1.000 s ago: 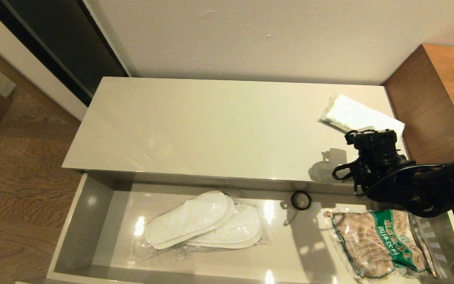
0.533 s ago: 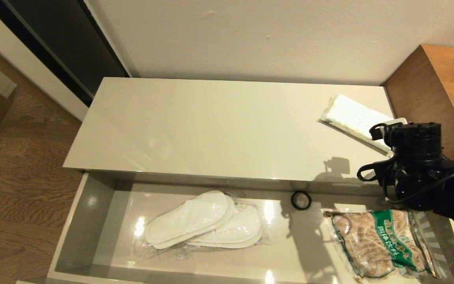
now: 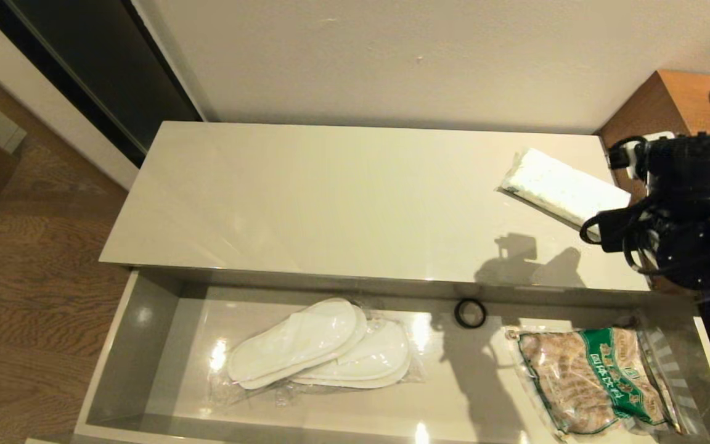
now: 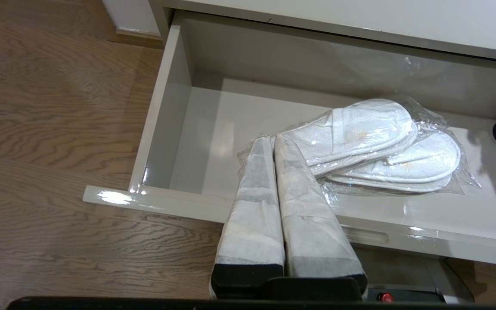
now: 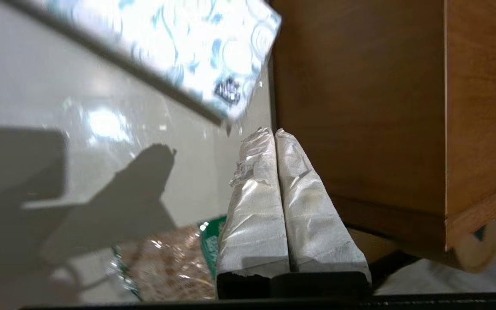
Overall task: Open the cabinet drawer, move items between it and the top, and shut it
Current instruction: Pick up the tissue on the table
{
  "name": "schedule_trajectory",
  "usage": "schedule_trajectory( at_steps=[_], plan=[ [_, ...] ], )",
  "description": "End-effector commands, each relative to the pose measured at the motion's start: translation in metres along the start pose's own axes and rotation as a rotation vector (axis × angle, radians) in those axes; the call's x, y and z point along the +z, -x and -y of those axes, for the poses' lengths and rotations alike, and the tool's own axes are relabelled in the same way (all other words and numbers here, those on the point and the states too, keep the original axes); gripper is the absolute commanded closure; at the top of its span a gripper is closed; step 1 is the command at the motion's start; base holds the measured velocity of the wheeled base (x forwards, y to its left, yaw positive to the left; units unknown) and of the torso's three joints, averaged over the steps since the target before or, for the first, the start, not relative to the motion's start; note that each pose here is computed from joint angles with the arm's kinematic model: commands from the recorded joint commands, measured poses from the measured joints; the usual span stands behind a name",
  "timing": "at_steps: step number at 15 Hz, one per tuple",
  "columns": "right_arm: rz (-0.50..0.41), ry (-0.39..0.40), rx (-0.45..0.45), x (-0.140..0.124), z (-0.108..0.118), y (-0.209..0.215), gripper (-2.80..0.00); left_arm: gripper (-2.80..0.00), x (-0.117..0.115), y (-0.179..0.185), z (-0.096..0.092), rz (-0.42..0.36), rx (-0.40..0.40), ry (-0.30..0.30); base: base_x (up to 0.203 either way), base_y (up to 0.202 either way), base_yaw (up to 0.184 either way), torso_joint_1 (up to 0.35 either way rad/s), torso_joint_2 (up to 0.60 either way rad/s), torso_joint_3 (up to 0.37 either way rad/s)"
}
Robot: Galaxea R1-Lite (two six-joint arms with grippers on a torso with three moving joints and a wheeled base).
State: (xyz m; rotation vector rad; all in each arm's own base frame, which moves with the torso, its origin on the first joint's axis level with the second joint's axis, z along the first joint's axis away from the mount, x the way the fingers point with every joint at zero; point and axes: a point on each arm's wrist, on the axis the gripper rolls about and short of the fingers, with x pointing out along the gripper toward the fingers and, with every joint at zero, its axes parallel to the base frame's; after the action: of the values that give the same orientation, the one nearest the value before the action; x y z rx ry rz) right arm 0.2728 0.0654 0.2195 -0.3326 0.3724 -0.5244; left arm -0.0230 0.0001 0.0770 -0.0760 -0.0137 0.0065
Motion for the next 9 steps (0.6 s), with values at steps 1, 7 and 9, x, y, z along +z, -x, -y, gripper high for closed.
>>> schedule_trajectory(
  at_steps=[1,7,9],
  plan=[
    [-0.033,-0.080,0.012,0.026,0.009,-0.002,0.00,0.00,0.000,0.000,0.000,-0.001,0.002,0.001,0.000,0.000,0.000,0.000,0.00,0.000],
    [-0.411,-0.416,0.103,0.062,-0.021,-0.048,0.00,0.00,0.000,0.000,0.000,-0.001,0.001,0.001,0.000,0.000,0.000,0.000,0.00,0.000],
    [-0.486,-0.490,0.069,0.054,-0.036,-0.065,0.00,0.00,0.000,0.000,0.000,-0.001,0.001,0.001,0.000,0.000,0.000,0.000,0.00,0.000]
  ],
)
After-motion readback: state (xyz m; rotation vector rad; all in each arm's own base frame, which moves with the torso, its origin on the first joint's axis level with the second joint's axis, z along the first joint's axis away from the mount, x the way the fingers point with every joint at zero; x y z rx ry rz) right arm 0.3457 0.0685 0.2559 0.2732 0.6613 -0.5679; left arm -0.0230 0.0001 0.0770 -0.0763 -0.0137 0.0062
